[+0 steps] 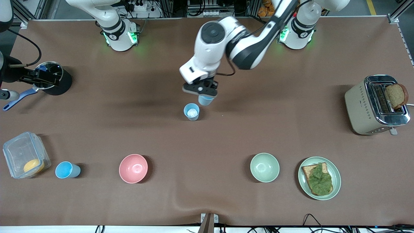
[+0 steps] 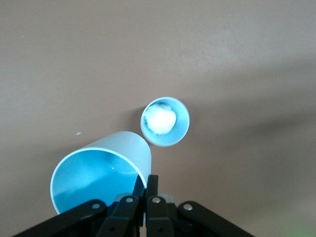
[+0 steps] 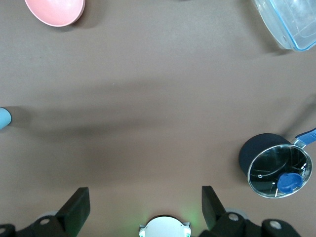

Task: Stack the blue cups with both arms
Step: 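Carry the cup with the left gripper over the placed blue cup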

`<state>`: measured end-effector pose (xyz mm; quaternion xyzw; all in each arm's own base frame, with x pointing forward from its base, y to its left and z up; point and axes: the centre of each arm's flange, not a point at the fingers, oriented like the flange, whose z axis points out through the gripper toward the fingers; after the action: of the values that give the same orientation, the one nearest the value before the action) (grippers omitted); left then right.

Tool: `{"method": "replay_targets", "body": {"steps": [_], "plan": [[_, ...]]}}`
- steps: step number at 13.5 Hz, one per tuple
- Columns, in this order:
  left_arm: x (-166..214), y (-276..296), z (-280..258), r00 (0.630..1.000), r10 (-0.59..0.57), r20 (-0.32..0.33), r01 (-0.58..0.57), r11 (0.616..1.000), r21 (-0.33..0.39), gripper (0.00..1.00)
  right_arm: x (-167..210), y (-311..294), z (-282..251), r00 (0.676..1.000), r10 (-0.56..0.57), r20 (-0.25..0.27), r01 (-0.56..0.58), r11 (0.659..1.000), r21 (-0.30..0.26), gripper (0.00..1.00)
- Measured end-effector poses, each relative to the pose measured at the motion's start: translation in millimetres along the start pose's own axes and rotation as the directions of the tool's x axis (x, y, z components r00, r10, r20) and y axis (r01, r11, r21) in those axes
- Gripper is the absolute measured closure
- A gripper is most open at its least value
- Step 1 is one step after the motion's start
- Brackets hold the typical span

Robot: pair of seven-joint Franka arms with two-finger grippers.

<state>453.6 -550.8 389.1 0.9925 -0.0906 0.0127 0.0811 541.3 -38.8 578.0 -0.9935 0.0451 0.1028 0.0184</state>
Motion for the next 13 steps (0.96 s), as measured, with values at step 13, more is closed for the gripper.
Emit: {"method": "replay_targets", "body": {"steps": [13], "plan": [[5.6, 46.7, 55.7, 0.998, 0.005, -0.065, -0.006, 1.000, -0.020, 0.97, 0.0, 0.1, 0.1, 1.000, 0.000, 0.000, 0.000, 1.000, -0.001, 0.00]]}}
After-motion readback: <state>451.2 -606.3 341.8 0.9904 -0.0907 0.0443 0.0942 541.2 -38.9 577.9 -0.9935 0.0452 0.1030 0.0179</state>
